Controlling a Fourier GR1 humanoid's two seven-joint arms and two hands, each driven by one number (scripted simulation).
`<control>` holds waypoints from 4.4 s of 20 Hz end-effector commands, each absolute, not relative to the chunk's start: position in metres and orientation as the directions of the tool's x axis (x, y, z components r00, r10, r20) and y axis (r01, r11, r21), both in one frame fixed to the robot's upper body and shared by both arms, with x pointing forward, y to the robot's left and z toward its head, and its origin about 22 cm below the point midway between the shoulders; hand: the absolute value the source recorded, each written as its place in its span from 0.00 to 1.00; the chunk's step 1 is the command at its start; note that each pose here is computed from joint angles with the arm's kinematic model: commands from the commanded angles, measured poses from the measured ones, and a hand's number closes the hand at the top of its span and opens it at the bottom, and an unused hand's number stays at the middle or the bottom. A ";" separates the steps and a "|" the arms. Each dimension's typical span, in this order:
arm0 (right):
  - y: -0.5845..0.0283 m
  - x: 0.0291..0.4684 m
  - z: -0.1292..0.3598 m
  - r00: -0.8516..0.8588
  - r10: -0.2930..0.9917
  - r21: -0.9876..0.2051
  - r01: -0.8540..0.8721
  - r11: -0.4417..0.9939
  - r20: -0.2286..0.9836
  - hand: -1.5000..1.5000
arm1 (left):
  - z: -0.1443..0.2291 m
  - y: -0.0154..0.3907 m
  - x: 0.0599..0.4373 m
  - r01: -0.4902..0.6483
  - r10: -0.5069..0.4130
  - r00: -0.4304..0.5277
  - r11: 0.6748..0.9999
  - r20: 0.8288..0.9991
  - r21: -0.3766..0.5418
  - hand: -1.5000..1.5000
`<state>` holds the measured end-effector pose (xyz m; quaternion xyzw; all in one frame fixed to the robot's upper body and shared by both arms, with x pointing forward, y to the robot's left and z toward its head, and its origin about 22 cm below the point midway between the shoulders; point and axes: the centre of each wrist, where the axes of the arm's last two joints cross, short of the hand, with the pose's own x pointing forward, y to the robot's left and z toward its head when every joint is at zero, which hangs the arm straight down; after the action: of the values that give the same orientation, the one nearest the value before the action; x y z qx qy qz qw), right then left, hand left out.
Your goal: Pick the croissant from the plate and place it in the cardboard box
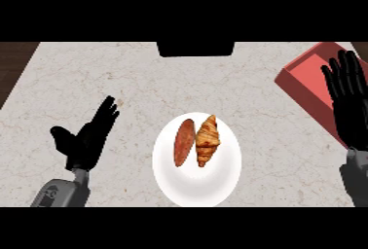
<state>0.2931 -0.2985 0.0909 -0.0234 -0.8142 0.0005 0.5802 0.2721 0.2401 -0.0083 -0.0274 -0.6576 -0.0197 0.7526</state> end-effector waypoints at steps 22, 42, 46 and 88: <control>-0.132 0.244 0.163 -0.194 0.981 -1.000 0.020 0.009 0.005 0.00 | 0.061 0.256 0.300 0.238 -0.348 -0.244 0.883 0.905 0.404 0.50; 0.030 0.270 0.107 -0.031 0.930 -0.845 -0.407 -0.347 -0.367 0.00 | 0.067 0.259 0.299 0.233 -0.357 -0.256 0.879 0.898 0.416 0.50; 0.032 0.285 0.100 0.012 0.930 -0.835 -0.444 -0.324 -0.367 0.00 | 0.059 0.254 0.298 0.258 -0.335 -0.253 0.881 0.907 0.397 0.50; 0.010 0.319 0.032 0.103 0.845 -0.766 -0.489 -0.417 -0.525 0.00 | 0.057 0.269 0.297 0.227 -0.347 -0.262 0.885 0.901 0.407 0.50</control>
<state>0.3145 0.0041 0.0272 -0.4838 -0.2153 0.6811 0.5057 0.2925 0.2674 0.0623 0.0408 -0.7576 -0.2343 0.6079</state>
